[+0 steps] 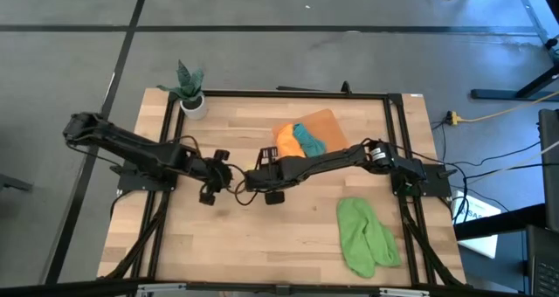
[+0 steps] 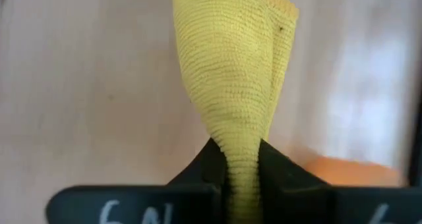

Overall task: Roll microfiber towels into tight, uniform cylinder then place into a basket
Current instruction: Put the yellow microfiber towel into the bin

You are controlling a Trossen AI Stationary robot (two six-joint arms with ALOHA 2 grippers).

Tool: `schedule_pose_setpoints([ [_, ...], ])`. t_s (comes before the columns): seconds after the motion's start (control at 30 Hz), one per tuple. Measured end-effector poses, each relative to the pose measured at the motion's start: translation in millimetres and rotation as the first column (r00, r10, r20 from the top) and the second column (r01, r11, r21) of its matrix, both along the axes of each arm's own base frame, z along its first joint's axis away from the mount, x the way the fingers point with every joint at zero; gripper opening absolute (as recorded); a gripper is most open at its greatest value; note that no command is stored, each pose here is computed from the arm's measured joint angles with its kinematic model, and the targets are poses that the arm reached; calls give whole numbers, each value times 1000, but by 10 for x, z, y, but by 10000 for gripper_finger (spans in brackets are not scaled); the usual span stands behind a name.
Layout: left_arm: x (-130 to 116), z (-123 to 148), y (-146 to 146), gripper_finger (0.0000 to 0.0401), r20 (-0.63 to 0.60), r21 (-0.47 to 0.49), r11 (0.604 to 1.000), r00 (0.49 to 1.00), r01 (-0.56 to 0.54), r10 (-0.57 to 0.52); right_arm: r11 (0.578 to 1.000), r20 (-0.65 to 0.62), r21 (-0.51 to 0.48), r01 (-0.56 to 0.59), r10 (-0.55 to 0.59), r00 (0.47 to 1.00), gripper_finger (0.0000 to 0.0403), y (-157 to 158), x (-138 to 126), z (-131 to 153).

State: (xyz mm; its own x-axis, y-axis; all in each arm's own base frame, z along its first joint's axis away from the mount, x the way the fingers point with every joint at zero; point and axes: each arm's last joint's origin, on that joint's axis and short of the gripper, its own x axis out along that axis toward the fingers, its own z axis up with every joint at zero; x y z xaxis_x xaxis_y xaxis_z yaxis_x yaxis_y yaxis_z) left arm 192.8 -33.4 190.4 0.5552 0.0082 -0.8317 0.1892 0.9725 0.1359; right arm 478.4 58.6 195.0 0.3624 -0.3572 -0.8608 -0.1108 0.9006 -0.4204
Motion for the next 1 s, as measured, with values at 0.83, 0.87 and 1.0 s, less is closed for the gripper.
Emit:
schedule_pose_setpoints([
  [0.83, -118, 127, -165, 108, 86, 123, 992, 996, 29, -39, 680, 166, -166, 714, -695, 700, 32, -793, -420, 796],
  [0.87, -118, 128, -165, 108, 86, 122, 992, 996, 28, -38, 660, 166, -172, 731, -712, 682, 32, -860, -431, 760],
  [1.0, -119, 127, -164, 108, 85, 123, 992, 996, 27, -38, 615, 104, -218, 758, -757, 645, 32, -1093, -498, 561],
])
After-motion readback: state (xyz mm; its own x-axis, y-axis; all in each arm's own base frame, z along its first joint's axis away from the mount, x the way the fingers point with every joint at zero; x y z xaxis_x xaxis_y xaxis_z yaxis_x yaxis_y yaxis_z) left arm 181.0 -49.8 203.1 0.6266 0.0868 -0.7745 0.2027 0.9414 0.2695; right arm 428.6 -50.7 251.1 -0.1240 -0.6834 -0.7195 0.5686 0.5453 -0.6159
